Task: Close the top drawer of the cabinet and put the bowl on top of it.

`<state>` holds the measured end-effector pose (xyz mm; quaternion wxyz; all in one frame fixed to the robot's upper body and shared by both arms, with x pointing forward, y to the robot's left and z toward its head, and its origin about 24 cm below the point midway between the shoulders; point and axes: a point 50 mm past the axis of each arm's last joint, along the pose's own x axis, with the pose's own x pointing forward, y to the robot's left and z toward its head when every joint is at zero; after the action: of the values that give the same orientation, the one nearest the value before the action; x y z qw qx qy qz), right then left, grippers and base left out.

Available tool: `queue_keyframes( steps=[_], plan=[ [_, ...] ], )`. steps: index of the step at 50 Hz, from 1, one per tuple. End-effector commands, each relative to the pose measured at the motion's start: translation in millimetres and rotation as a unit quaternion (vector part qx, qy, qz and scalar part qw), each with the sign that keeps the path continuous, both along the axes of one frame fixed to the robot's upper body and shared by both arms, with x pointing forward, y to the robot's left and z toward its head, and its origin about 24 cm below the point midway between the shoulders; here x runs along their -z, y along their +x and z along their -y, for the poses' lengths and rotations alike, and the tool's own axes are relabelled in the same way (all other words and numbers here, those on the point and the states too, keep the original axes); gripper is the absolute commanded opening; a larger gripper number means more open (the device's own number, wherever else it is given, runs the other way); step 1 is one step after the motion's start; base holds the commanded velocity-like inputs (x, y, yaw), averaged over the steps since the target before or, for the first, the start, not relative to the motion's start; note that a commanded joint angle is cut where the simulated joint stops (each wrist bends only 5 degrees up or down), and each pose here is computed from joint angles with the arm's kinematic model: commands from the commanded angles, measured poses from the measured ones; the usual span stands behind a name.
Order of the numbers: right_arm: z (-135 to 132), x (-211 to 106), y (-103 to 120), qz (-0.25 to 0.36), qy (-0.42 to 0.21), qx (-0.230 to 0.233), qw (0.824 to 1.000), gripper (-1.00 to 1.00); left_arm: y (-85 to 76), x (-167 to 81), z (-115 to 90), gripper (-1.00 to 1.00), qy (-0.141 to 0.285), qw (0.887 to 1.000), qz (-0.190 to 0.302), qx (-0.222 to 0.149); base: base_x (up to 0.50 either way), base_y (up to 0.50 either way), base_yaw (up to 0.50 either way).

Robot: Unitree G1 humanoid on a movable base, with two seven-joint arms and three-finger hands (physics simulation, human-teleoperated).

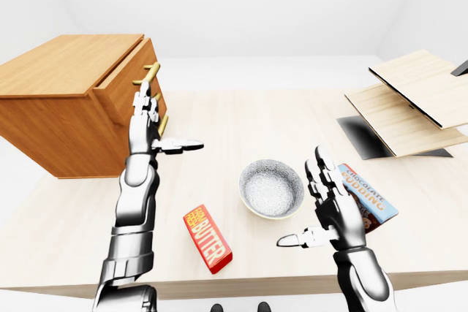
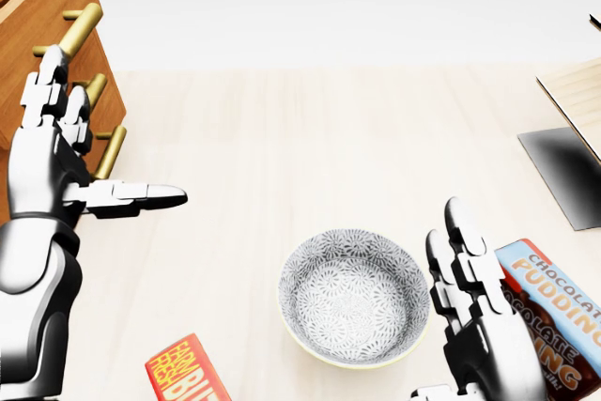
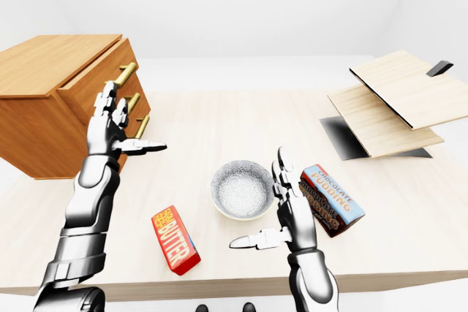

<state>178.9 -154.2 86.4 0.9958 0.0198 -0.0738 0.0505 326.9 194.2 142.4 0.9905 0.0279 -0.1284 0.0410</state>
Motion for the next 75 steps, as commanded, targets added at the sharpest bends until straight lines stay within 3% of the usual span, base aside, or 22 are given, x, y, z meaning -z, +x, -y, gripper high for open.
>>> queue_keyframes(
  steps=[1, 36, 44, 55, 75],
  plan=[
    [0, -1, -1, 0.001, 0.000, 0.000, 1.000, 1.00, 7.4, 4, -9, 1.00, -0.012, 1.000, -0.017, -0.013, 0.00, 0.00, 0.00],
    [0, 0, 0, -0.001, 0.000, -0.001, 1.000, 1.00, 16.6, -3, -12, 1.00, -0.009, 1.000, -0.017, -0.020, 0.00, 0.00, 0.00],
    [-2, 2, 1, -0.003, -0.002, -0.003, 1.000, 1.00, 24.5, 2, -14, 1.00, -0.012, 0.999, -0.038, -0.024, 0.00, 0.00, 0.00],
    [-2, 1, 0, -0.001, -0.001, -0.002, 1.000, 1.00, 36.4, 24, -24, 1.00, -0.018, 0.994, -0.102, -0.040, 0.00, 0.00, 0.00],
    [-3, 3, 1, -0.003, -0.004, -0.003, 1.000, 1.00, 35.2, 23, -37, 1.00, -0.034, 0.993, -0.104, -0.051, 0.00, 0.00, 0.00]
  ],
)
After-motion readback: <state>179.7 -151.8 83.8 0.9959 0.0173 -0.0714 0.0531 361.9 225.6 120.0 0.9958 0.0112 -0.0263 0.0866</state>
